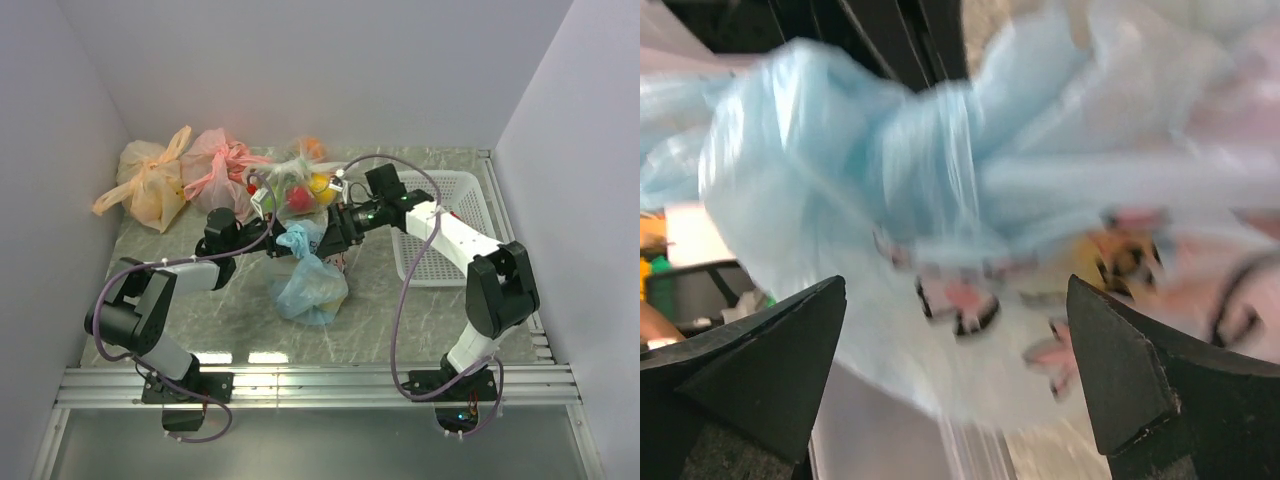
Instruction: Place the fake fruits into the plastic bag and tie a complex knot
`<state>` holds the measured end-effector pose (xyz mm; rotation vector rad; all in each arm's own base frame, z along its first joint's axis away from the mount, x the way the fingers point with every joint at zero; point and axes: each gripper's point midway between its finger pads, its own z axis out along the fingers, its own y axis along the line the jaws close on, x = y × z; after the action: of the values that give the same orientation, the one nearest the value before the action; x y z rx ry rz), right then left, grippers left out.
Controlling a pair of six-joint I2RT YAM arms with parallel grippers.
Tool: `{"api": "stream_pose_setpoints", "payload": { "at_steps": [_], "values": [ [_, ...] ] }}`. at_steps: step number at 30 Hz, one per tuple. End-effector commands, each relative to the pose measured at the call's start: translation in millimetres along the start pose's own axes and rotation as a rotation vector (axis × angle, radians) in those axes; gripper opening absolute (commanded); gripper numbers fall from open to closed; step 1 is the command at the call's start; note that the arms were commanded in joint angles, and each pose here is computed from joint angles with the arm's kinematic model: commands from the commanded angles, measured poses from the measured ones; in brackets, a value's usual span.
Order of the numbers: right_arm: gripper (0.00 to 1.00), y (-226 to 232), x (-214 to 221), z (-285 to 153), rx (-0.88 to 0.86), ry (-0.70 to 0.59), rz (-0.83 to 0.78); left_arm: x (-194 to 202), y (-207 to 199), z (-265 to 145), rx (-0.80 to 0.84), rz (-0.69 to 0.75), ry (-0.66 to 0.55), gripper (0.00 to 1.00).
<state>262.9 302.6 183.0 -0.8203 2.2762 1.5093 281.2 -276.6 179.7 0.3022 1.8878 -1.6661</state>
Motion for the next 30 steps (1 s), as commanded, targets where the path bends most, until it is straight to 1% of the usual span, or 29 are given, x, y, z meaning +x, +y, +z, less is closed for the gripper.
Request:
{"api": "stream_pose_setpoints", "payload": {
  "at_steps": [1, 3, 4, 5, 6, 7, 9, 11, 12, 13, 14, 16, 17, 18, 19, 20, 21, 22, 23, 24, 25, 27, 28, 30],
  "values": [
    [0.98, 6, 4, -34, 0.01, 0.028, -0.068, -2, -9, -3, 0.019, 0.085, -0.001, 0.0],
    [0.91, 4, -12, -39, 0.019, -0.026, -0.088, 1, -9, -4, 0.017, 0.086, 0.009, 0.0],
    [0.88, 5, -19, -41, 0.018, -0.048, -0.069, 5, -6, -5, 0.011, 0.079, 0.019, 0.0],
    [0.8, 3, -31, -41, 0.02, -0.085, -0.079, 6, -6, -5, 0.012, 0.078, 0.023, 0.0],
    [0.76, 2, -36, -39, 0.028, -0.101, -0.08, 8, -7, -6, 0.019, 0.082, 0.032, 0.0],
    [0.69, -2, -42, -38, 0.045, -0.124, -0.036, 9, -7, -5, 0.02, 0.086, 0.036, 0.0],
    [0.68, -6, -58, -33, 0.056, -0.171, -0.058, 11, -6, -4, 0.016, 0.083, 0.043, 0.0],
    [0.71, -11, -57, -23, 0.056, -0.14, -0.04, 12, -6, -3, 0.02, 0.083, 0.048, 0.0],
    [0.71, -6, -54, -16, 0.034, -0.117, -0.044, 13, -6, -3, 0.02, 0.08, 0.049, 0.0],
    [0.68, -6, -50, -10, 0.013, -0.094, -0.035, 11, -6, -2, 0.019, 0.082, 0.043, 0.0],
    [0.57, 1, -38, -1, -0.02, -0.052, -0.023, 10, -8, -1, 0.022, 0.078, 0.041, 0.0],
    [0.47, 7, -21, 9, -0.039, 0.001, -0.041, 7, -9, 1, 0.032, 0.067, 0.032, 0.0],
    [0.38, 10, -10, 15, -0.051, 0.032, -0.036, 5, -10, 2, 0.039, 0.062, 0.023, 0.0],
    [0.33, 15, 6, 23, -0.068, 0.083, -0.018, 0, -15, 4, 0.063, 0.082, 0.004, 0.0],
    [0.29, 17, 14, 28, -0.072, 0.109, -0.021, 0, -15, 5, 0.068, 0.049, 0.0, 0.0],
    [0.28, 17, 21, 30, -0.067, 0.129, -0.005, -3, -16, 6, 0.071, 0.039, -0.016, 0.0],
    [0.28, 17, 24, 33, -0.062, 0.14, -0.003, -8, -22, 6, 0.099, 0.06, -0.037, 0.0],
    [0.29, 17, 28, 37, -0.058, 0.153, 0.003, -7, -22, 8, 0.106, 0.017, -0.037, 0.0],
    [0.35, 18, 27, 39, -0.056, 0.155, 0.004, -8, -24, 8, 0.119, 0.011, -0.04, 0.0],
    [0.46, 17, 23, 43, -0.046, 0.155, -0.001, -10, -29, 9, 0.14, 0.011, -0.046, 0.0],
    [0.69, 13, 20, 45, -0.015, 0.153, 0.004, -8, -30, 10, 0.147, 0.01, -0.037, 0.0],
    [0.76, 15, 7, 46, -0.007, 0.129, -0.007, -6, -33, 9, 0.16, 0.021, -0.017, 0.0],
    [0.81, 13, 4, 47, 0.002, 0.126, -0.003, -4, -35, 8, 0.159, 0.029, -0.016, 0.0],
    [0.82, 17, -2, 48, -0.012, 0.123, 0.001, -4, -33, 6, 0.145, 0.028, -0.015, 0.0]
  ]
}}
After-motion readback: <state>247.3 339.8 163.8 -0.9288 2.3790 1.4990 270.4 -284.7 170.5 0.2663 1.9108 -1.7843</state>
